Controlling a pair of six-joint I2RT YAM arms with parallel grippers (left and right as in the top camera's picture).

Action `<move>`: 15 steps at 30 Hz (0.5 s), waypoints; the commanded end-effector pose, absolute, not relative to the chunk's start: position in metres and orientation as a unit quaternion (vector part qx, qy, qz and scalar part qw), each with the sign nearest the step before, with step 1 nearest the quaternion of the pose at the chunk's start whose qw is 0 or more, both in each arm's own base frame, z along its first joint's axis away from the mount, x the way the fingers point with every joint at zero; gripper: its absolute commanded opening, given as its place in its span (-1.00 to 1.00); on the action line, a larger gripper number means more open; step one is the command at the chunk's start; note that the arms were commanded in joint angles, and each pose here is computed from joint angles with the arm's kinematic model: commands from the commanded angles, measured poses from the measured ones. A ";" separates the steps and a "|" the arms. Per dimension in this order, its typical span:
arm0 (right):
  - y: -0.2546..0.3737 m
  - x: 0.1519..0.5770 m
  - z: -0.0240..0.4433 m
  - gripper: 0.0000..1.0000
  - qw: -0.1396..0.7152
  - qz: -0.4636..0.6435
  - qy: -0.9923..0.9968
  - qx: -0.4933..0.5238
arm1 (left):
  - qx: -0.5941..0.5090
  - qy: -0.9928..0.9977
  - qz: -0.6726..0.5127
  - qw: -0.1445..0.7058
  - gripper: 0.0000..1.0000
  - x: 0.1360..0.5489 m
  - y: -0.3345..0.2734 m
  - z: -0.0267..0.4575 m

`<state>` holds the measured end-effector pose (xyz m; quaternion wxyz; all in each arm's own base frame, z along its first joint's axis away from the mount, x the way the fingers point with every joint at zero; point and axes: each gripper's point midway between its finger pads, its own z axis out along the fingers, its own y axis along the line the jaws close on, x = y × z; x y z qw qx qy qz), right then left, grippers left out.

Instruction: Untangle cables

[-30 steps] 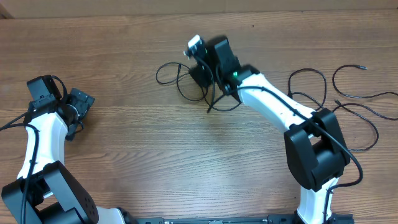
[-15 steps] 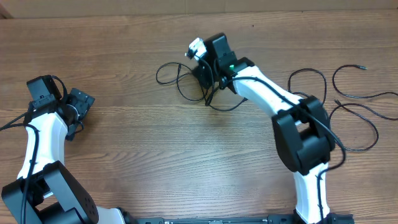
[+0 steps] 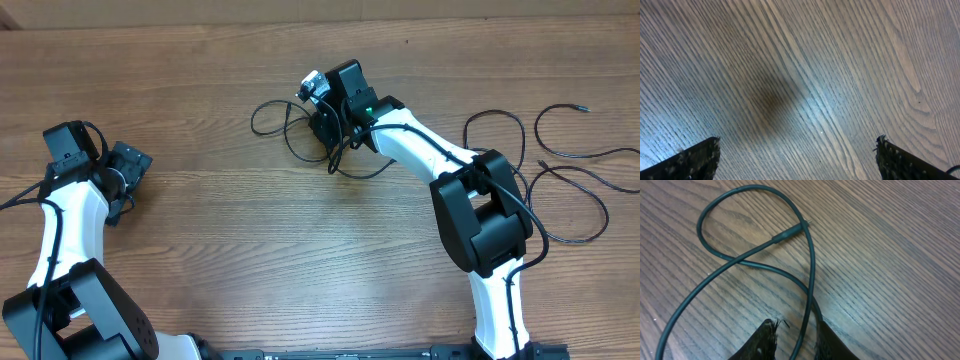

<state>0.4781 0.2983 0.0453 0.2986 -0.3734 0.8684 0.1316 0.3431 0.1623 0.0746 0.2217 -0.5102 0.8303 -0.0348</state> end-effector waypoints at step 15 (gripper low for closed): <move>0.294 0.466 -0.008 -0.93 0.240 0.134 0.891 -0.362 | -0.514 0.825 -0.037 0.231 0.99 0.347 0.166 0.080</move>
